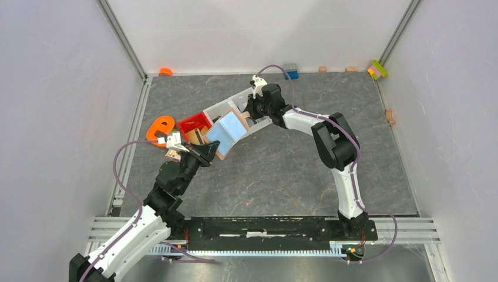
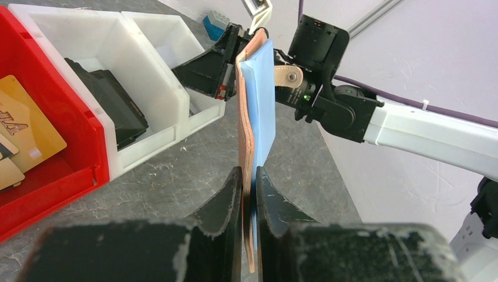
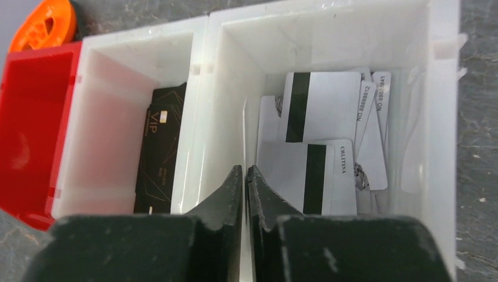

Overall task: Take the credit cards out of the card holder
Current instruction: Place the credit card in the storage box, then close the card holder at the center of the board.

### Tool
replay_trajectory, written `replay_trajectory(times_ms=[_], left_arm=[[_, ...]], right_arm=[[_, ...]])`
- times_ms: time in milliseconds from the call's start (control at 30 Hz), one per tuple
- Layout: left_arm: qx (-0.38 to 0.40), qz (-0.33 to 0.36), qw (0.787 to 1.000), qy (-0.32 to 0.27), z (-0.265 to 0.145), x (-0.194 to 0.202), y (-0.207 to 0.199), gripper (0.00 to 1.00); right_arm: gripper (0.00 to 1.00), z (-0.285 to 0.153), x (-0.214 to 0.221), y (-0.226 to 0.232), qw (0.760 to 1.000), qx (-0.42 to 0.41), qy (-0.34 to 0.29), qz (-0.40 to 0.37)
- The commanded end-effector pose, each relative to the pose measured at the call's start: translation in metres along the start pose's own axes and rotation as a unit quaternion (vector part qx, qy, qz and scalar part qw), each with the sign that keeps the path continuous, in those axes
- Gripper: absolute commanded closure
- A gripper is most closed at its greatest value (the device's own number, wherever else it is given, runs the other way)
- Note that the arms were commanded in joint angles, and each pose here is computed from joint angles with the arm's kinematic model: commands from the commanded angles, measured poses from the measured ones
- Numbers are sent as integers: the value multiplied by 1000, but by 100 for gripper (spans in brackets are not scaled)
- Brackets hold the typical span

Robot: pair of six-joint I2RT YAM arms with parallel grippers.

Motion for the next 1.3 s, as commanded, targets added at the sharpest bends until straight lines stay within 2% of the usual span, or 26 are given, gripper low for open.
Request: replay_trajectory(times_ms=[0, 100, 200, 300, 533, 700, 867, 1000, 1267], left_arm=[[4, -16, 1000, -21, 1, -11, -4, 98], [2, -15, 1000, -20, 1, -10, -3, 98], [2, -16, 1000, -20, 1, -11, -3, 98], [4, -15, 1000, -20, 1, -11, -4, 98], [5, -9, 1000, -21, 1, -11, -4, 98], [11, -8, 1000, -18, 2, -10, -6, 98], [22, -8, 1000, -11, 3, -7, -10, 98], [39, -2, 999, -6, 5, -5, -15, 98], [84, 6, 996, 20, 16, 9, -30, 98]], right_arm=[[84, 4, -19, 8, 1000, 7, -21, -22], [77, 3, -20, 8, 1000, 10, -21, -21], [62, 0, -24, 8, 999, 17, -26, -24], [57, -8, -32, 11, 999, 24, -33, -35], [53, -54, -51, 31, 996, 25, -71, -39], [50, -102, -41, 40, 994, 17, -98, -33], [49, -145, -7, 39, 995, 10, -97, -15], [40, -180, 26, 38, 994, -16, -108, 4], [41, -217, 72, 43, 990, -73, -117, 42]])
Point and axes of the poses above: each gripper's point midway between its finger pads, its own z axis out along the fingers, its own y axis along the line the jaws close on, x = y × z, the point moved 1 cm from there along -z, back along the fingers, and after that the axes turned 15 degrees about z, right-handed, at the moved point
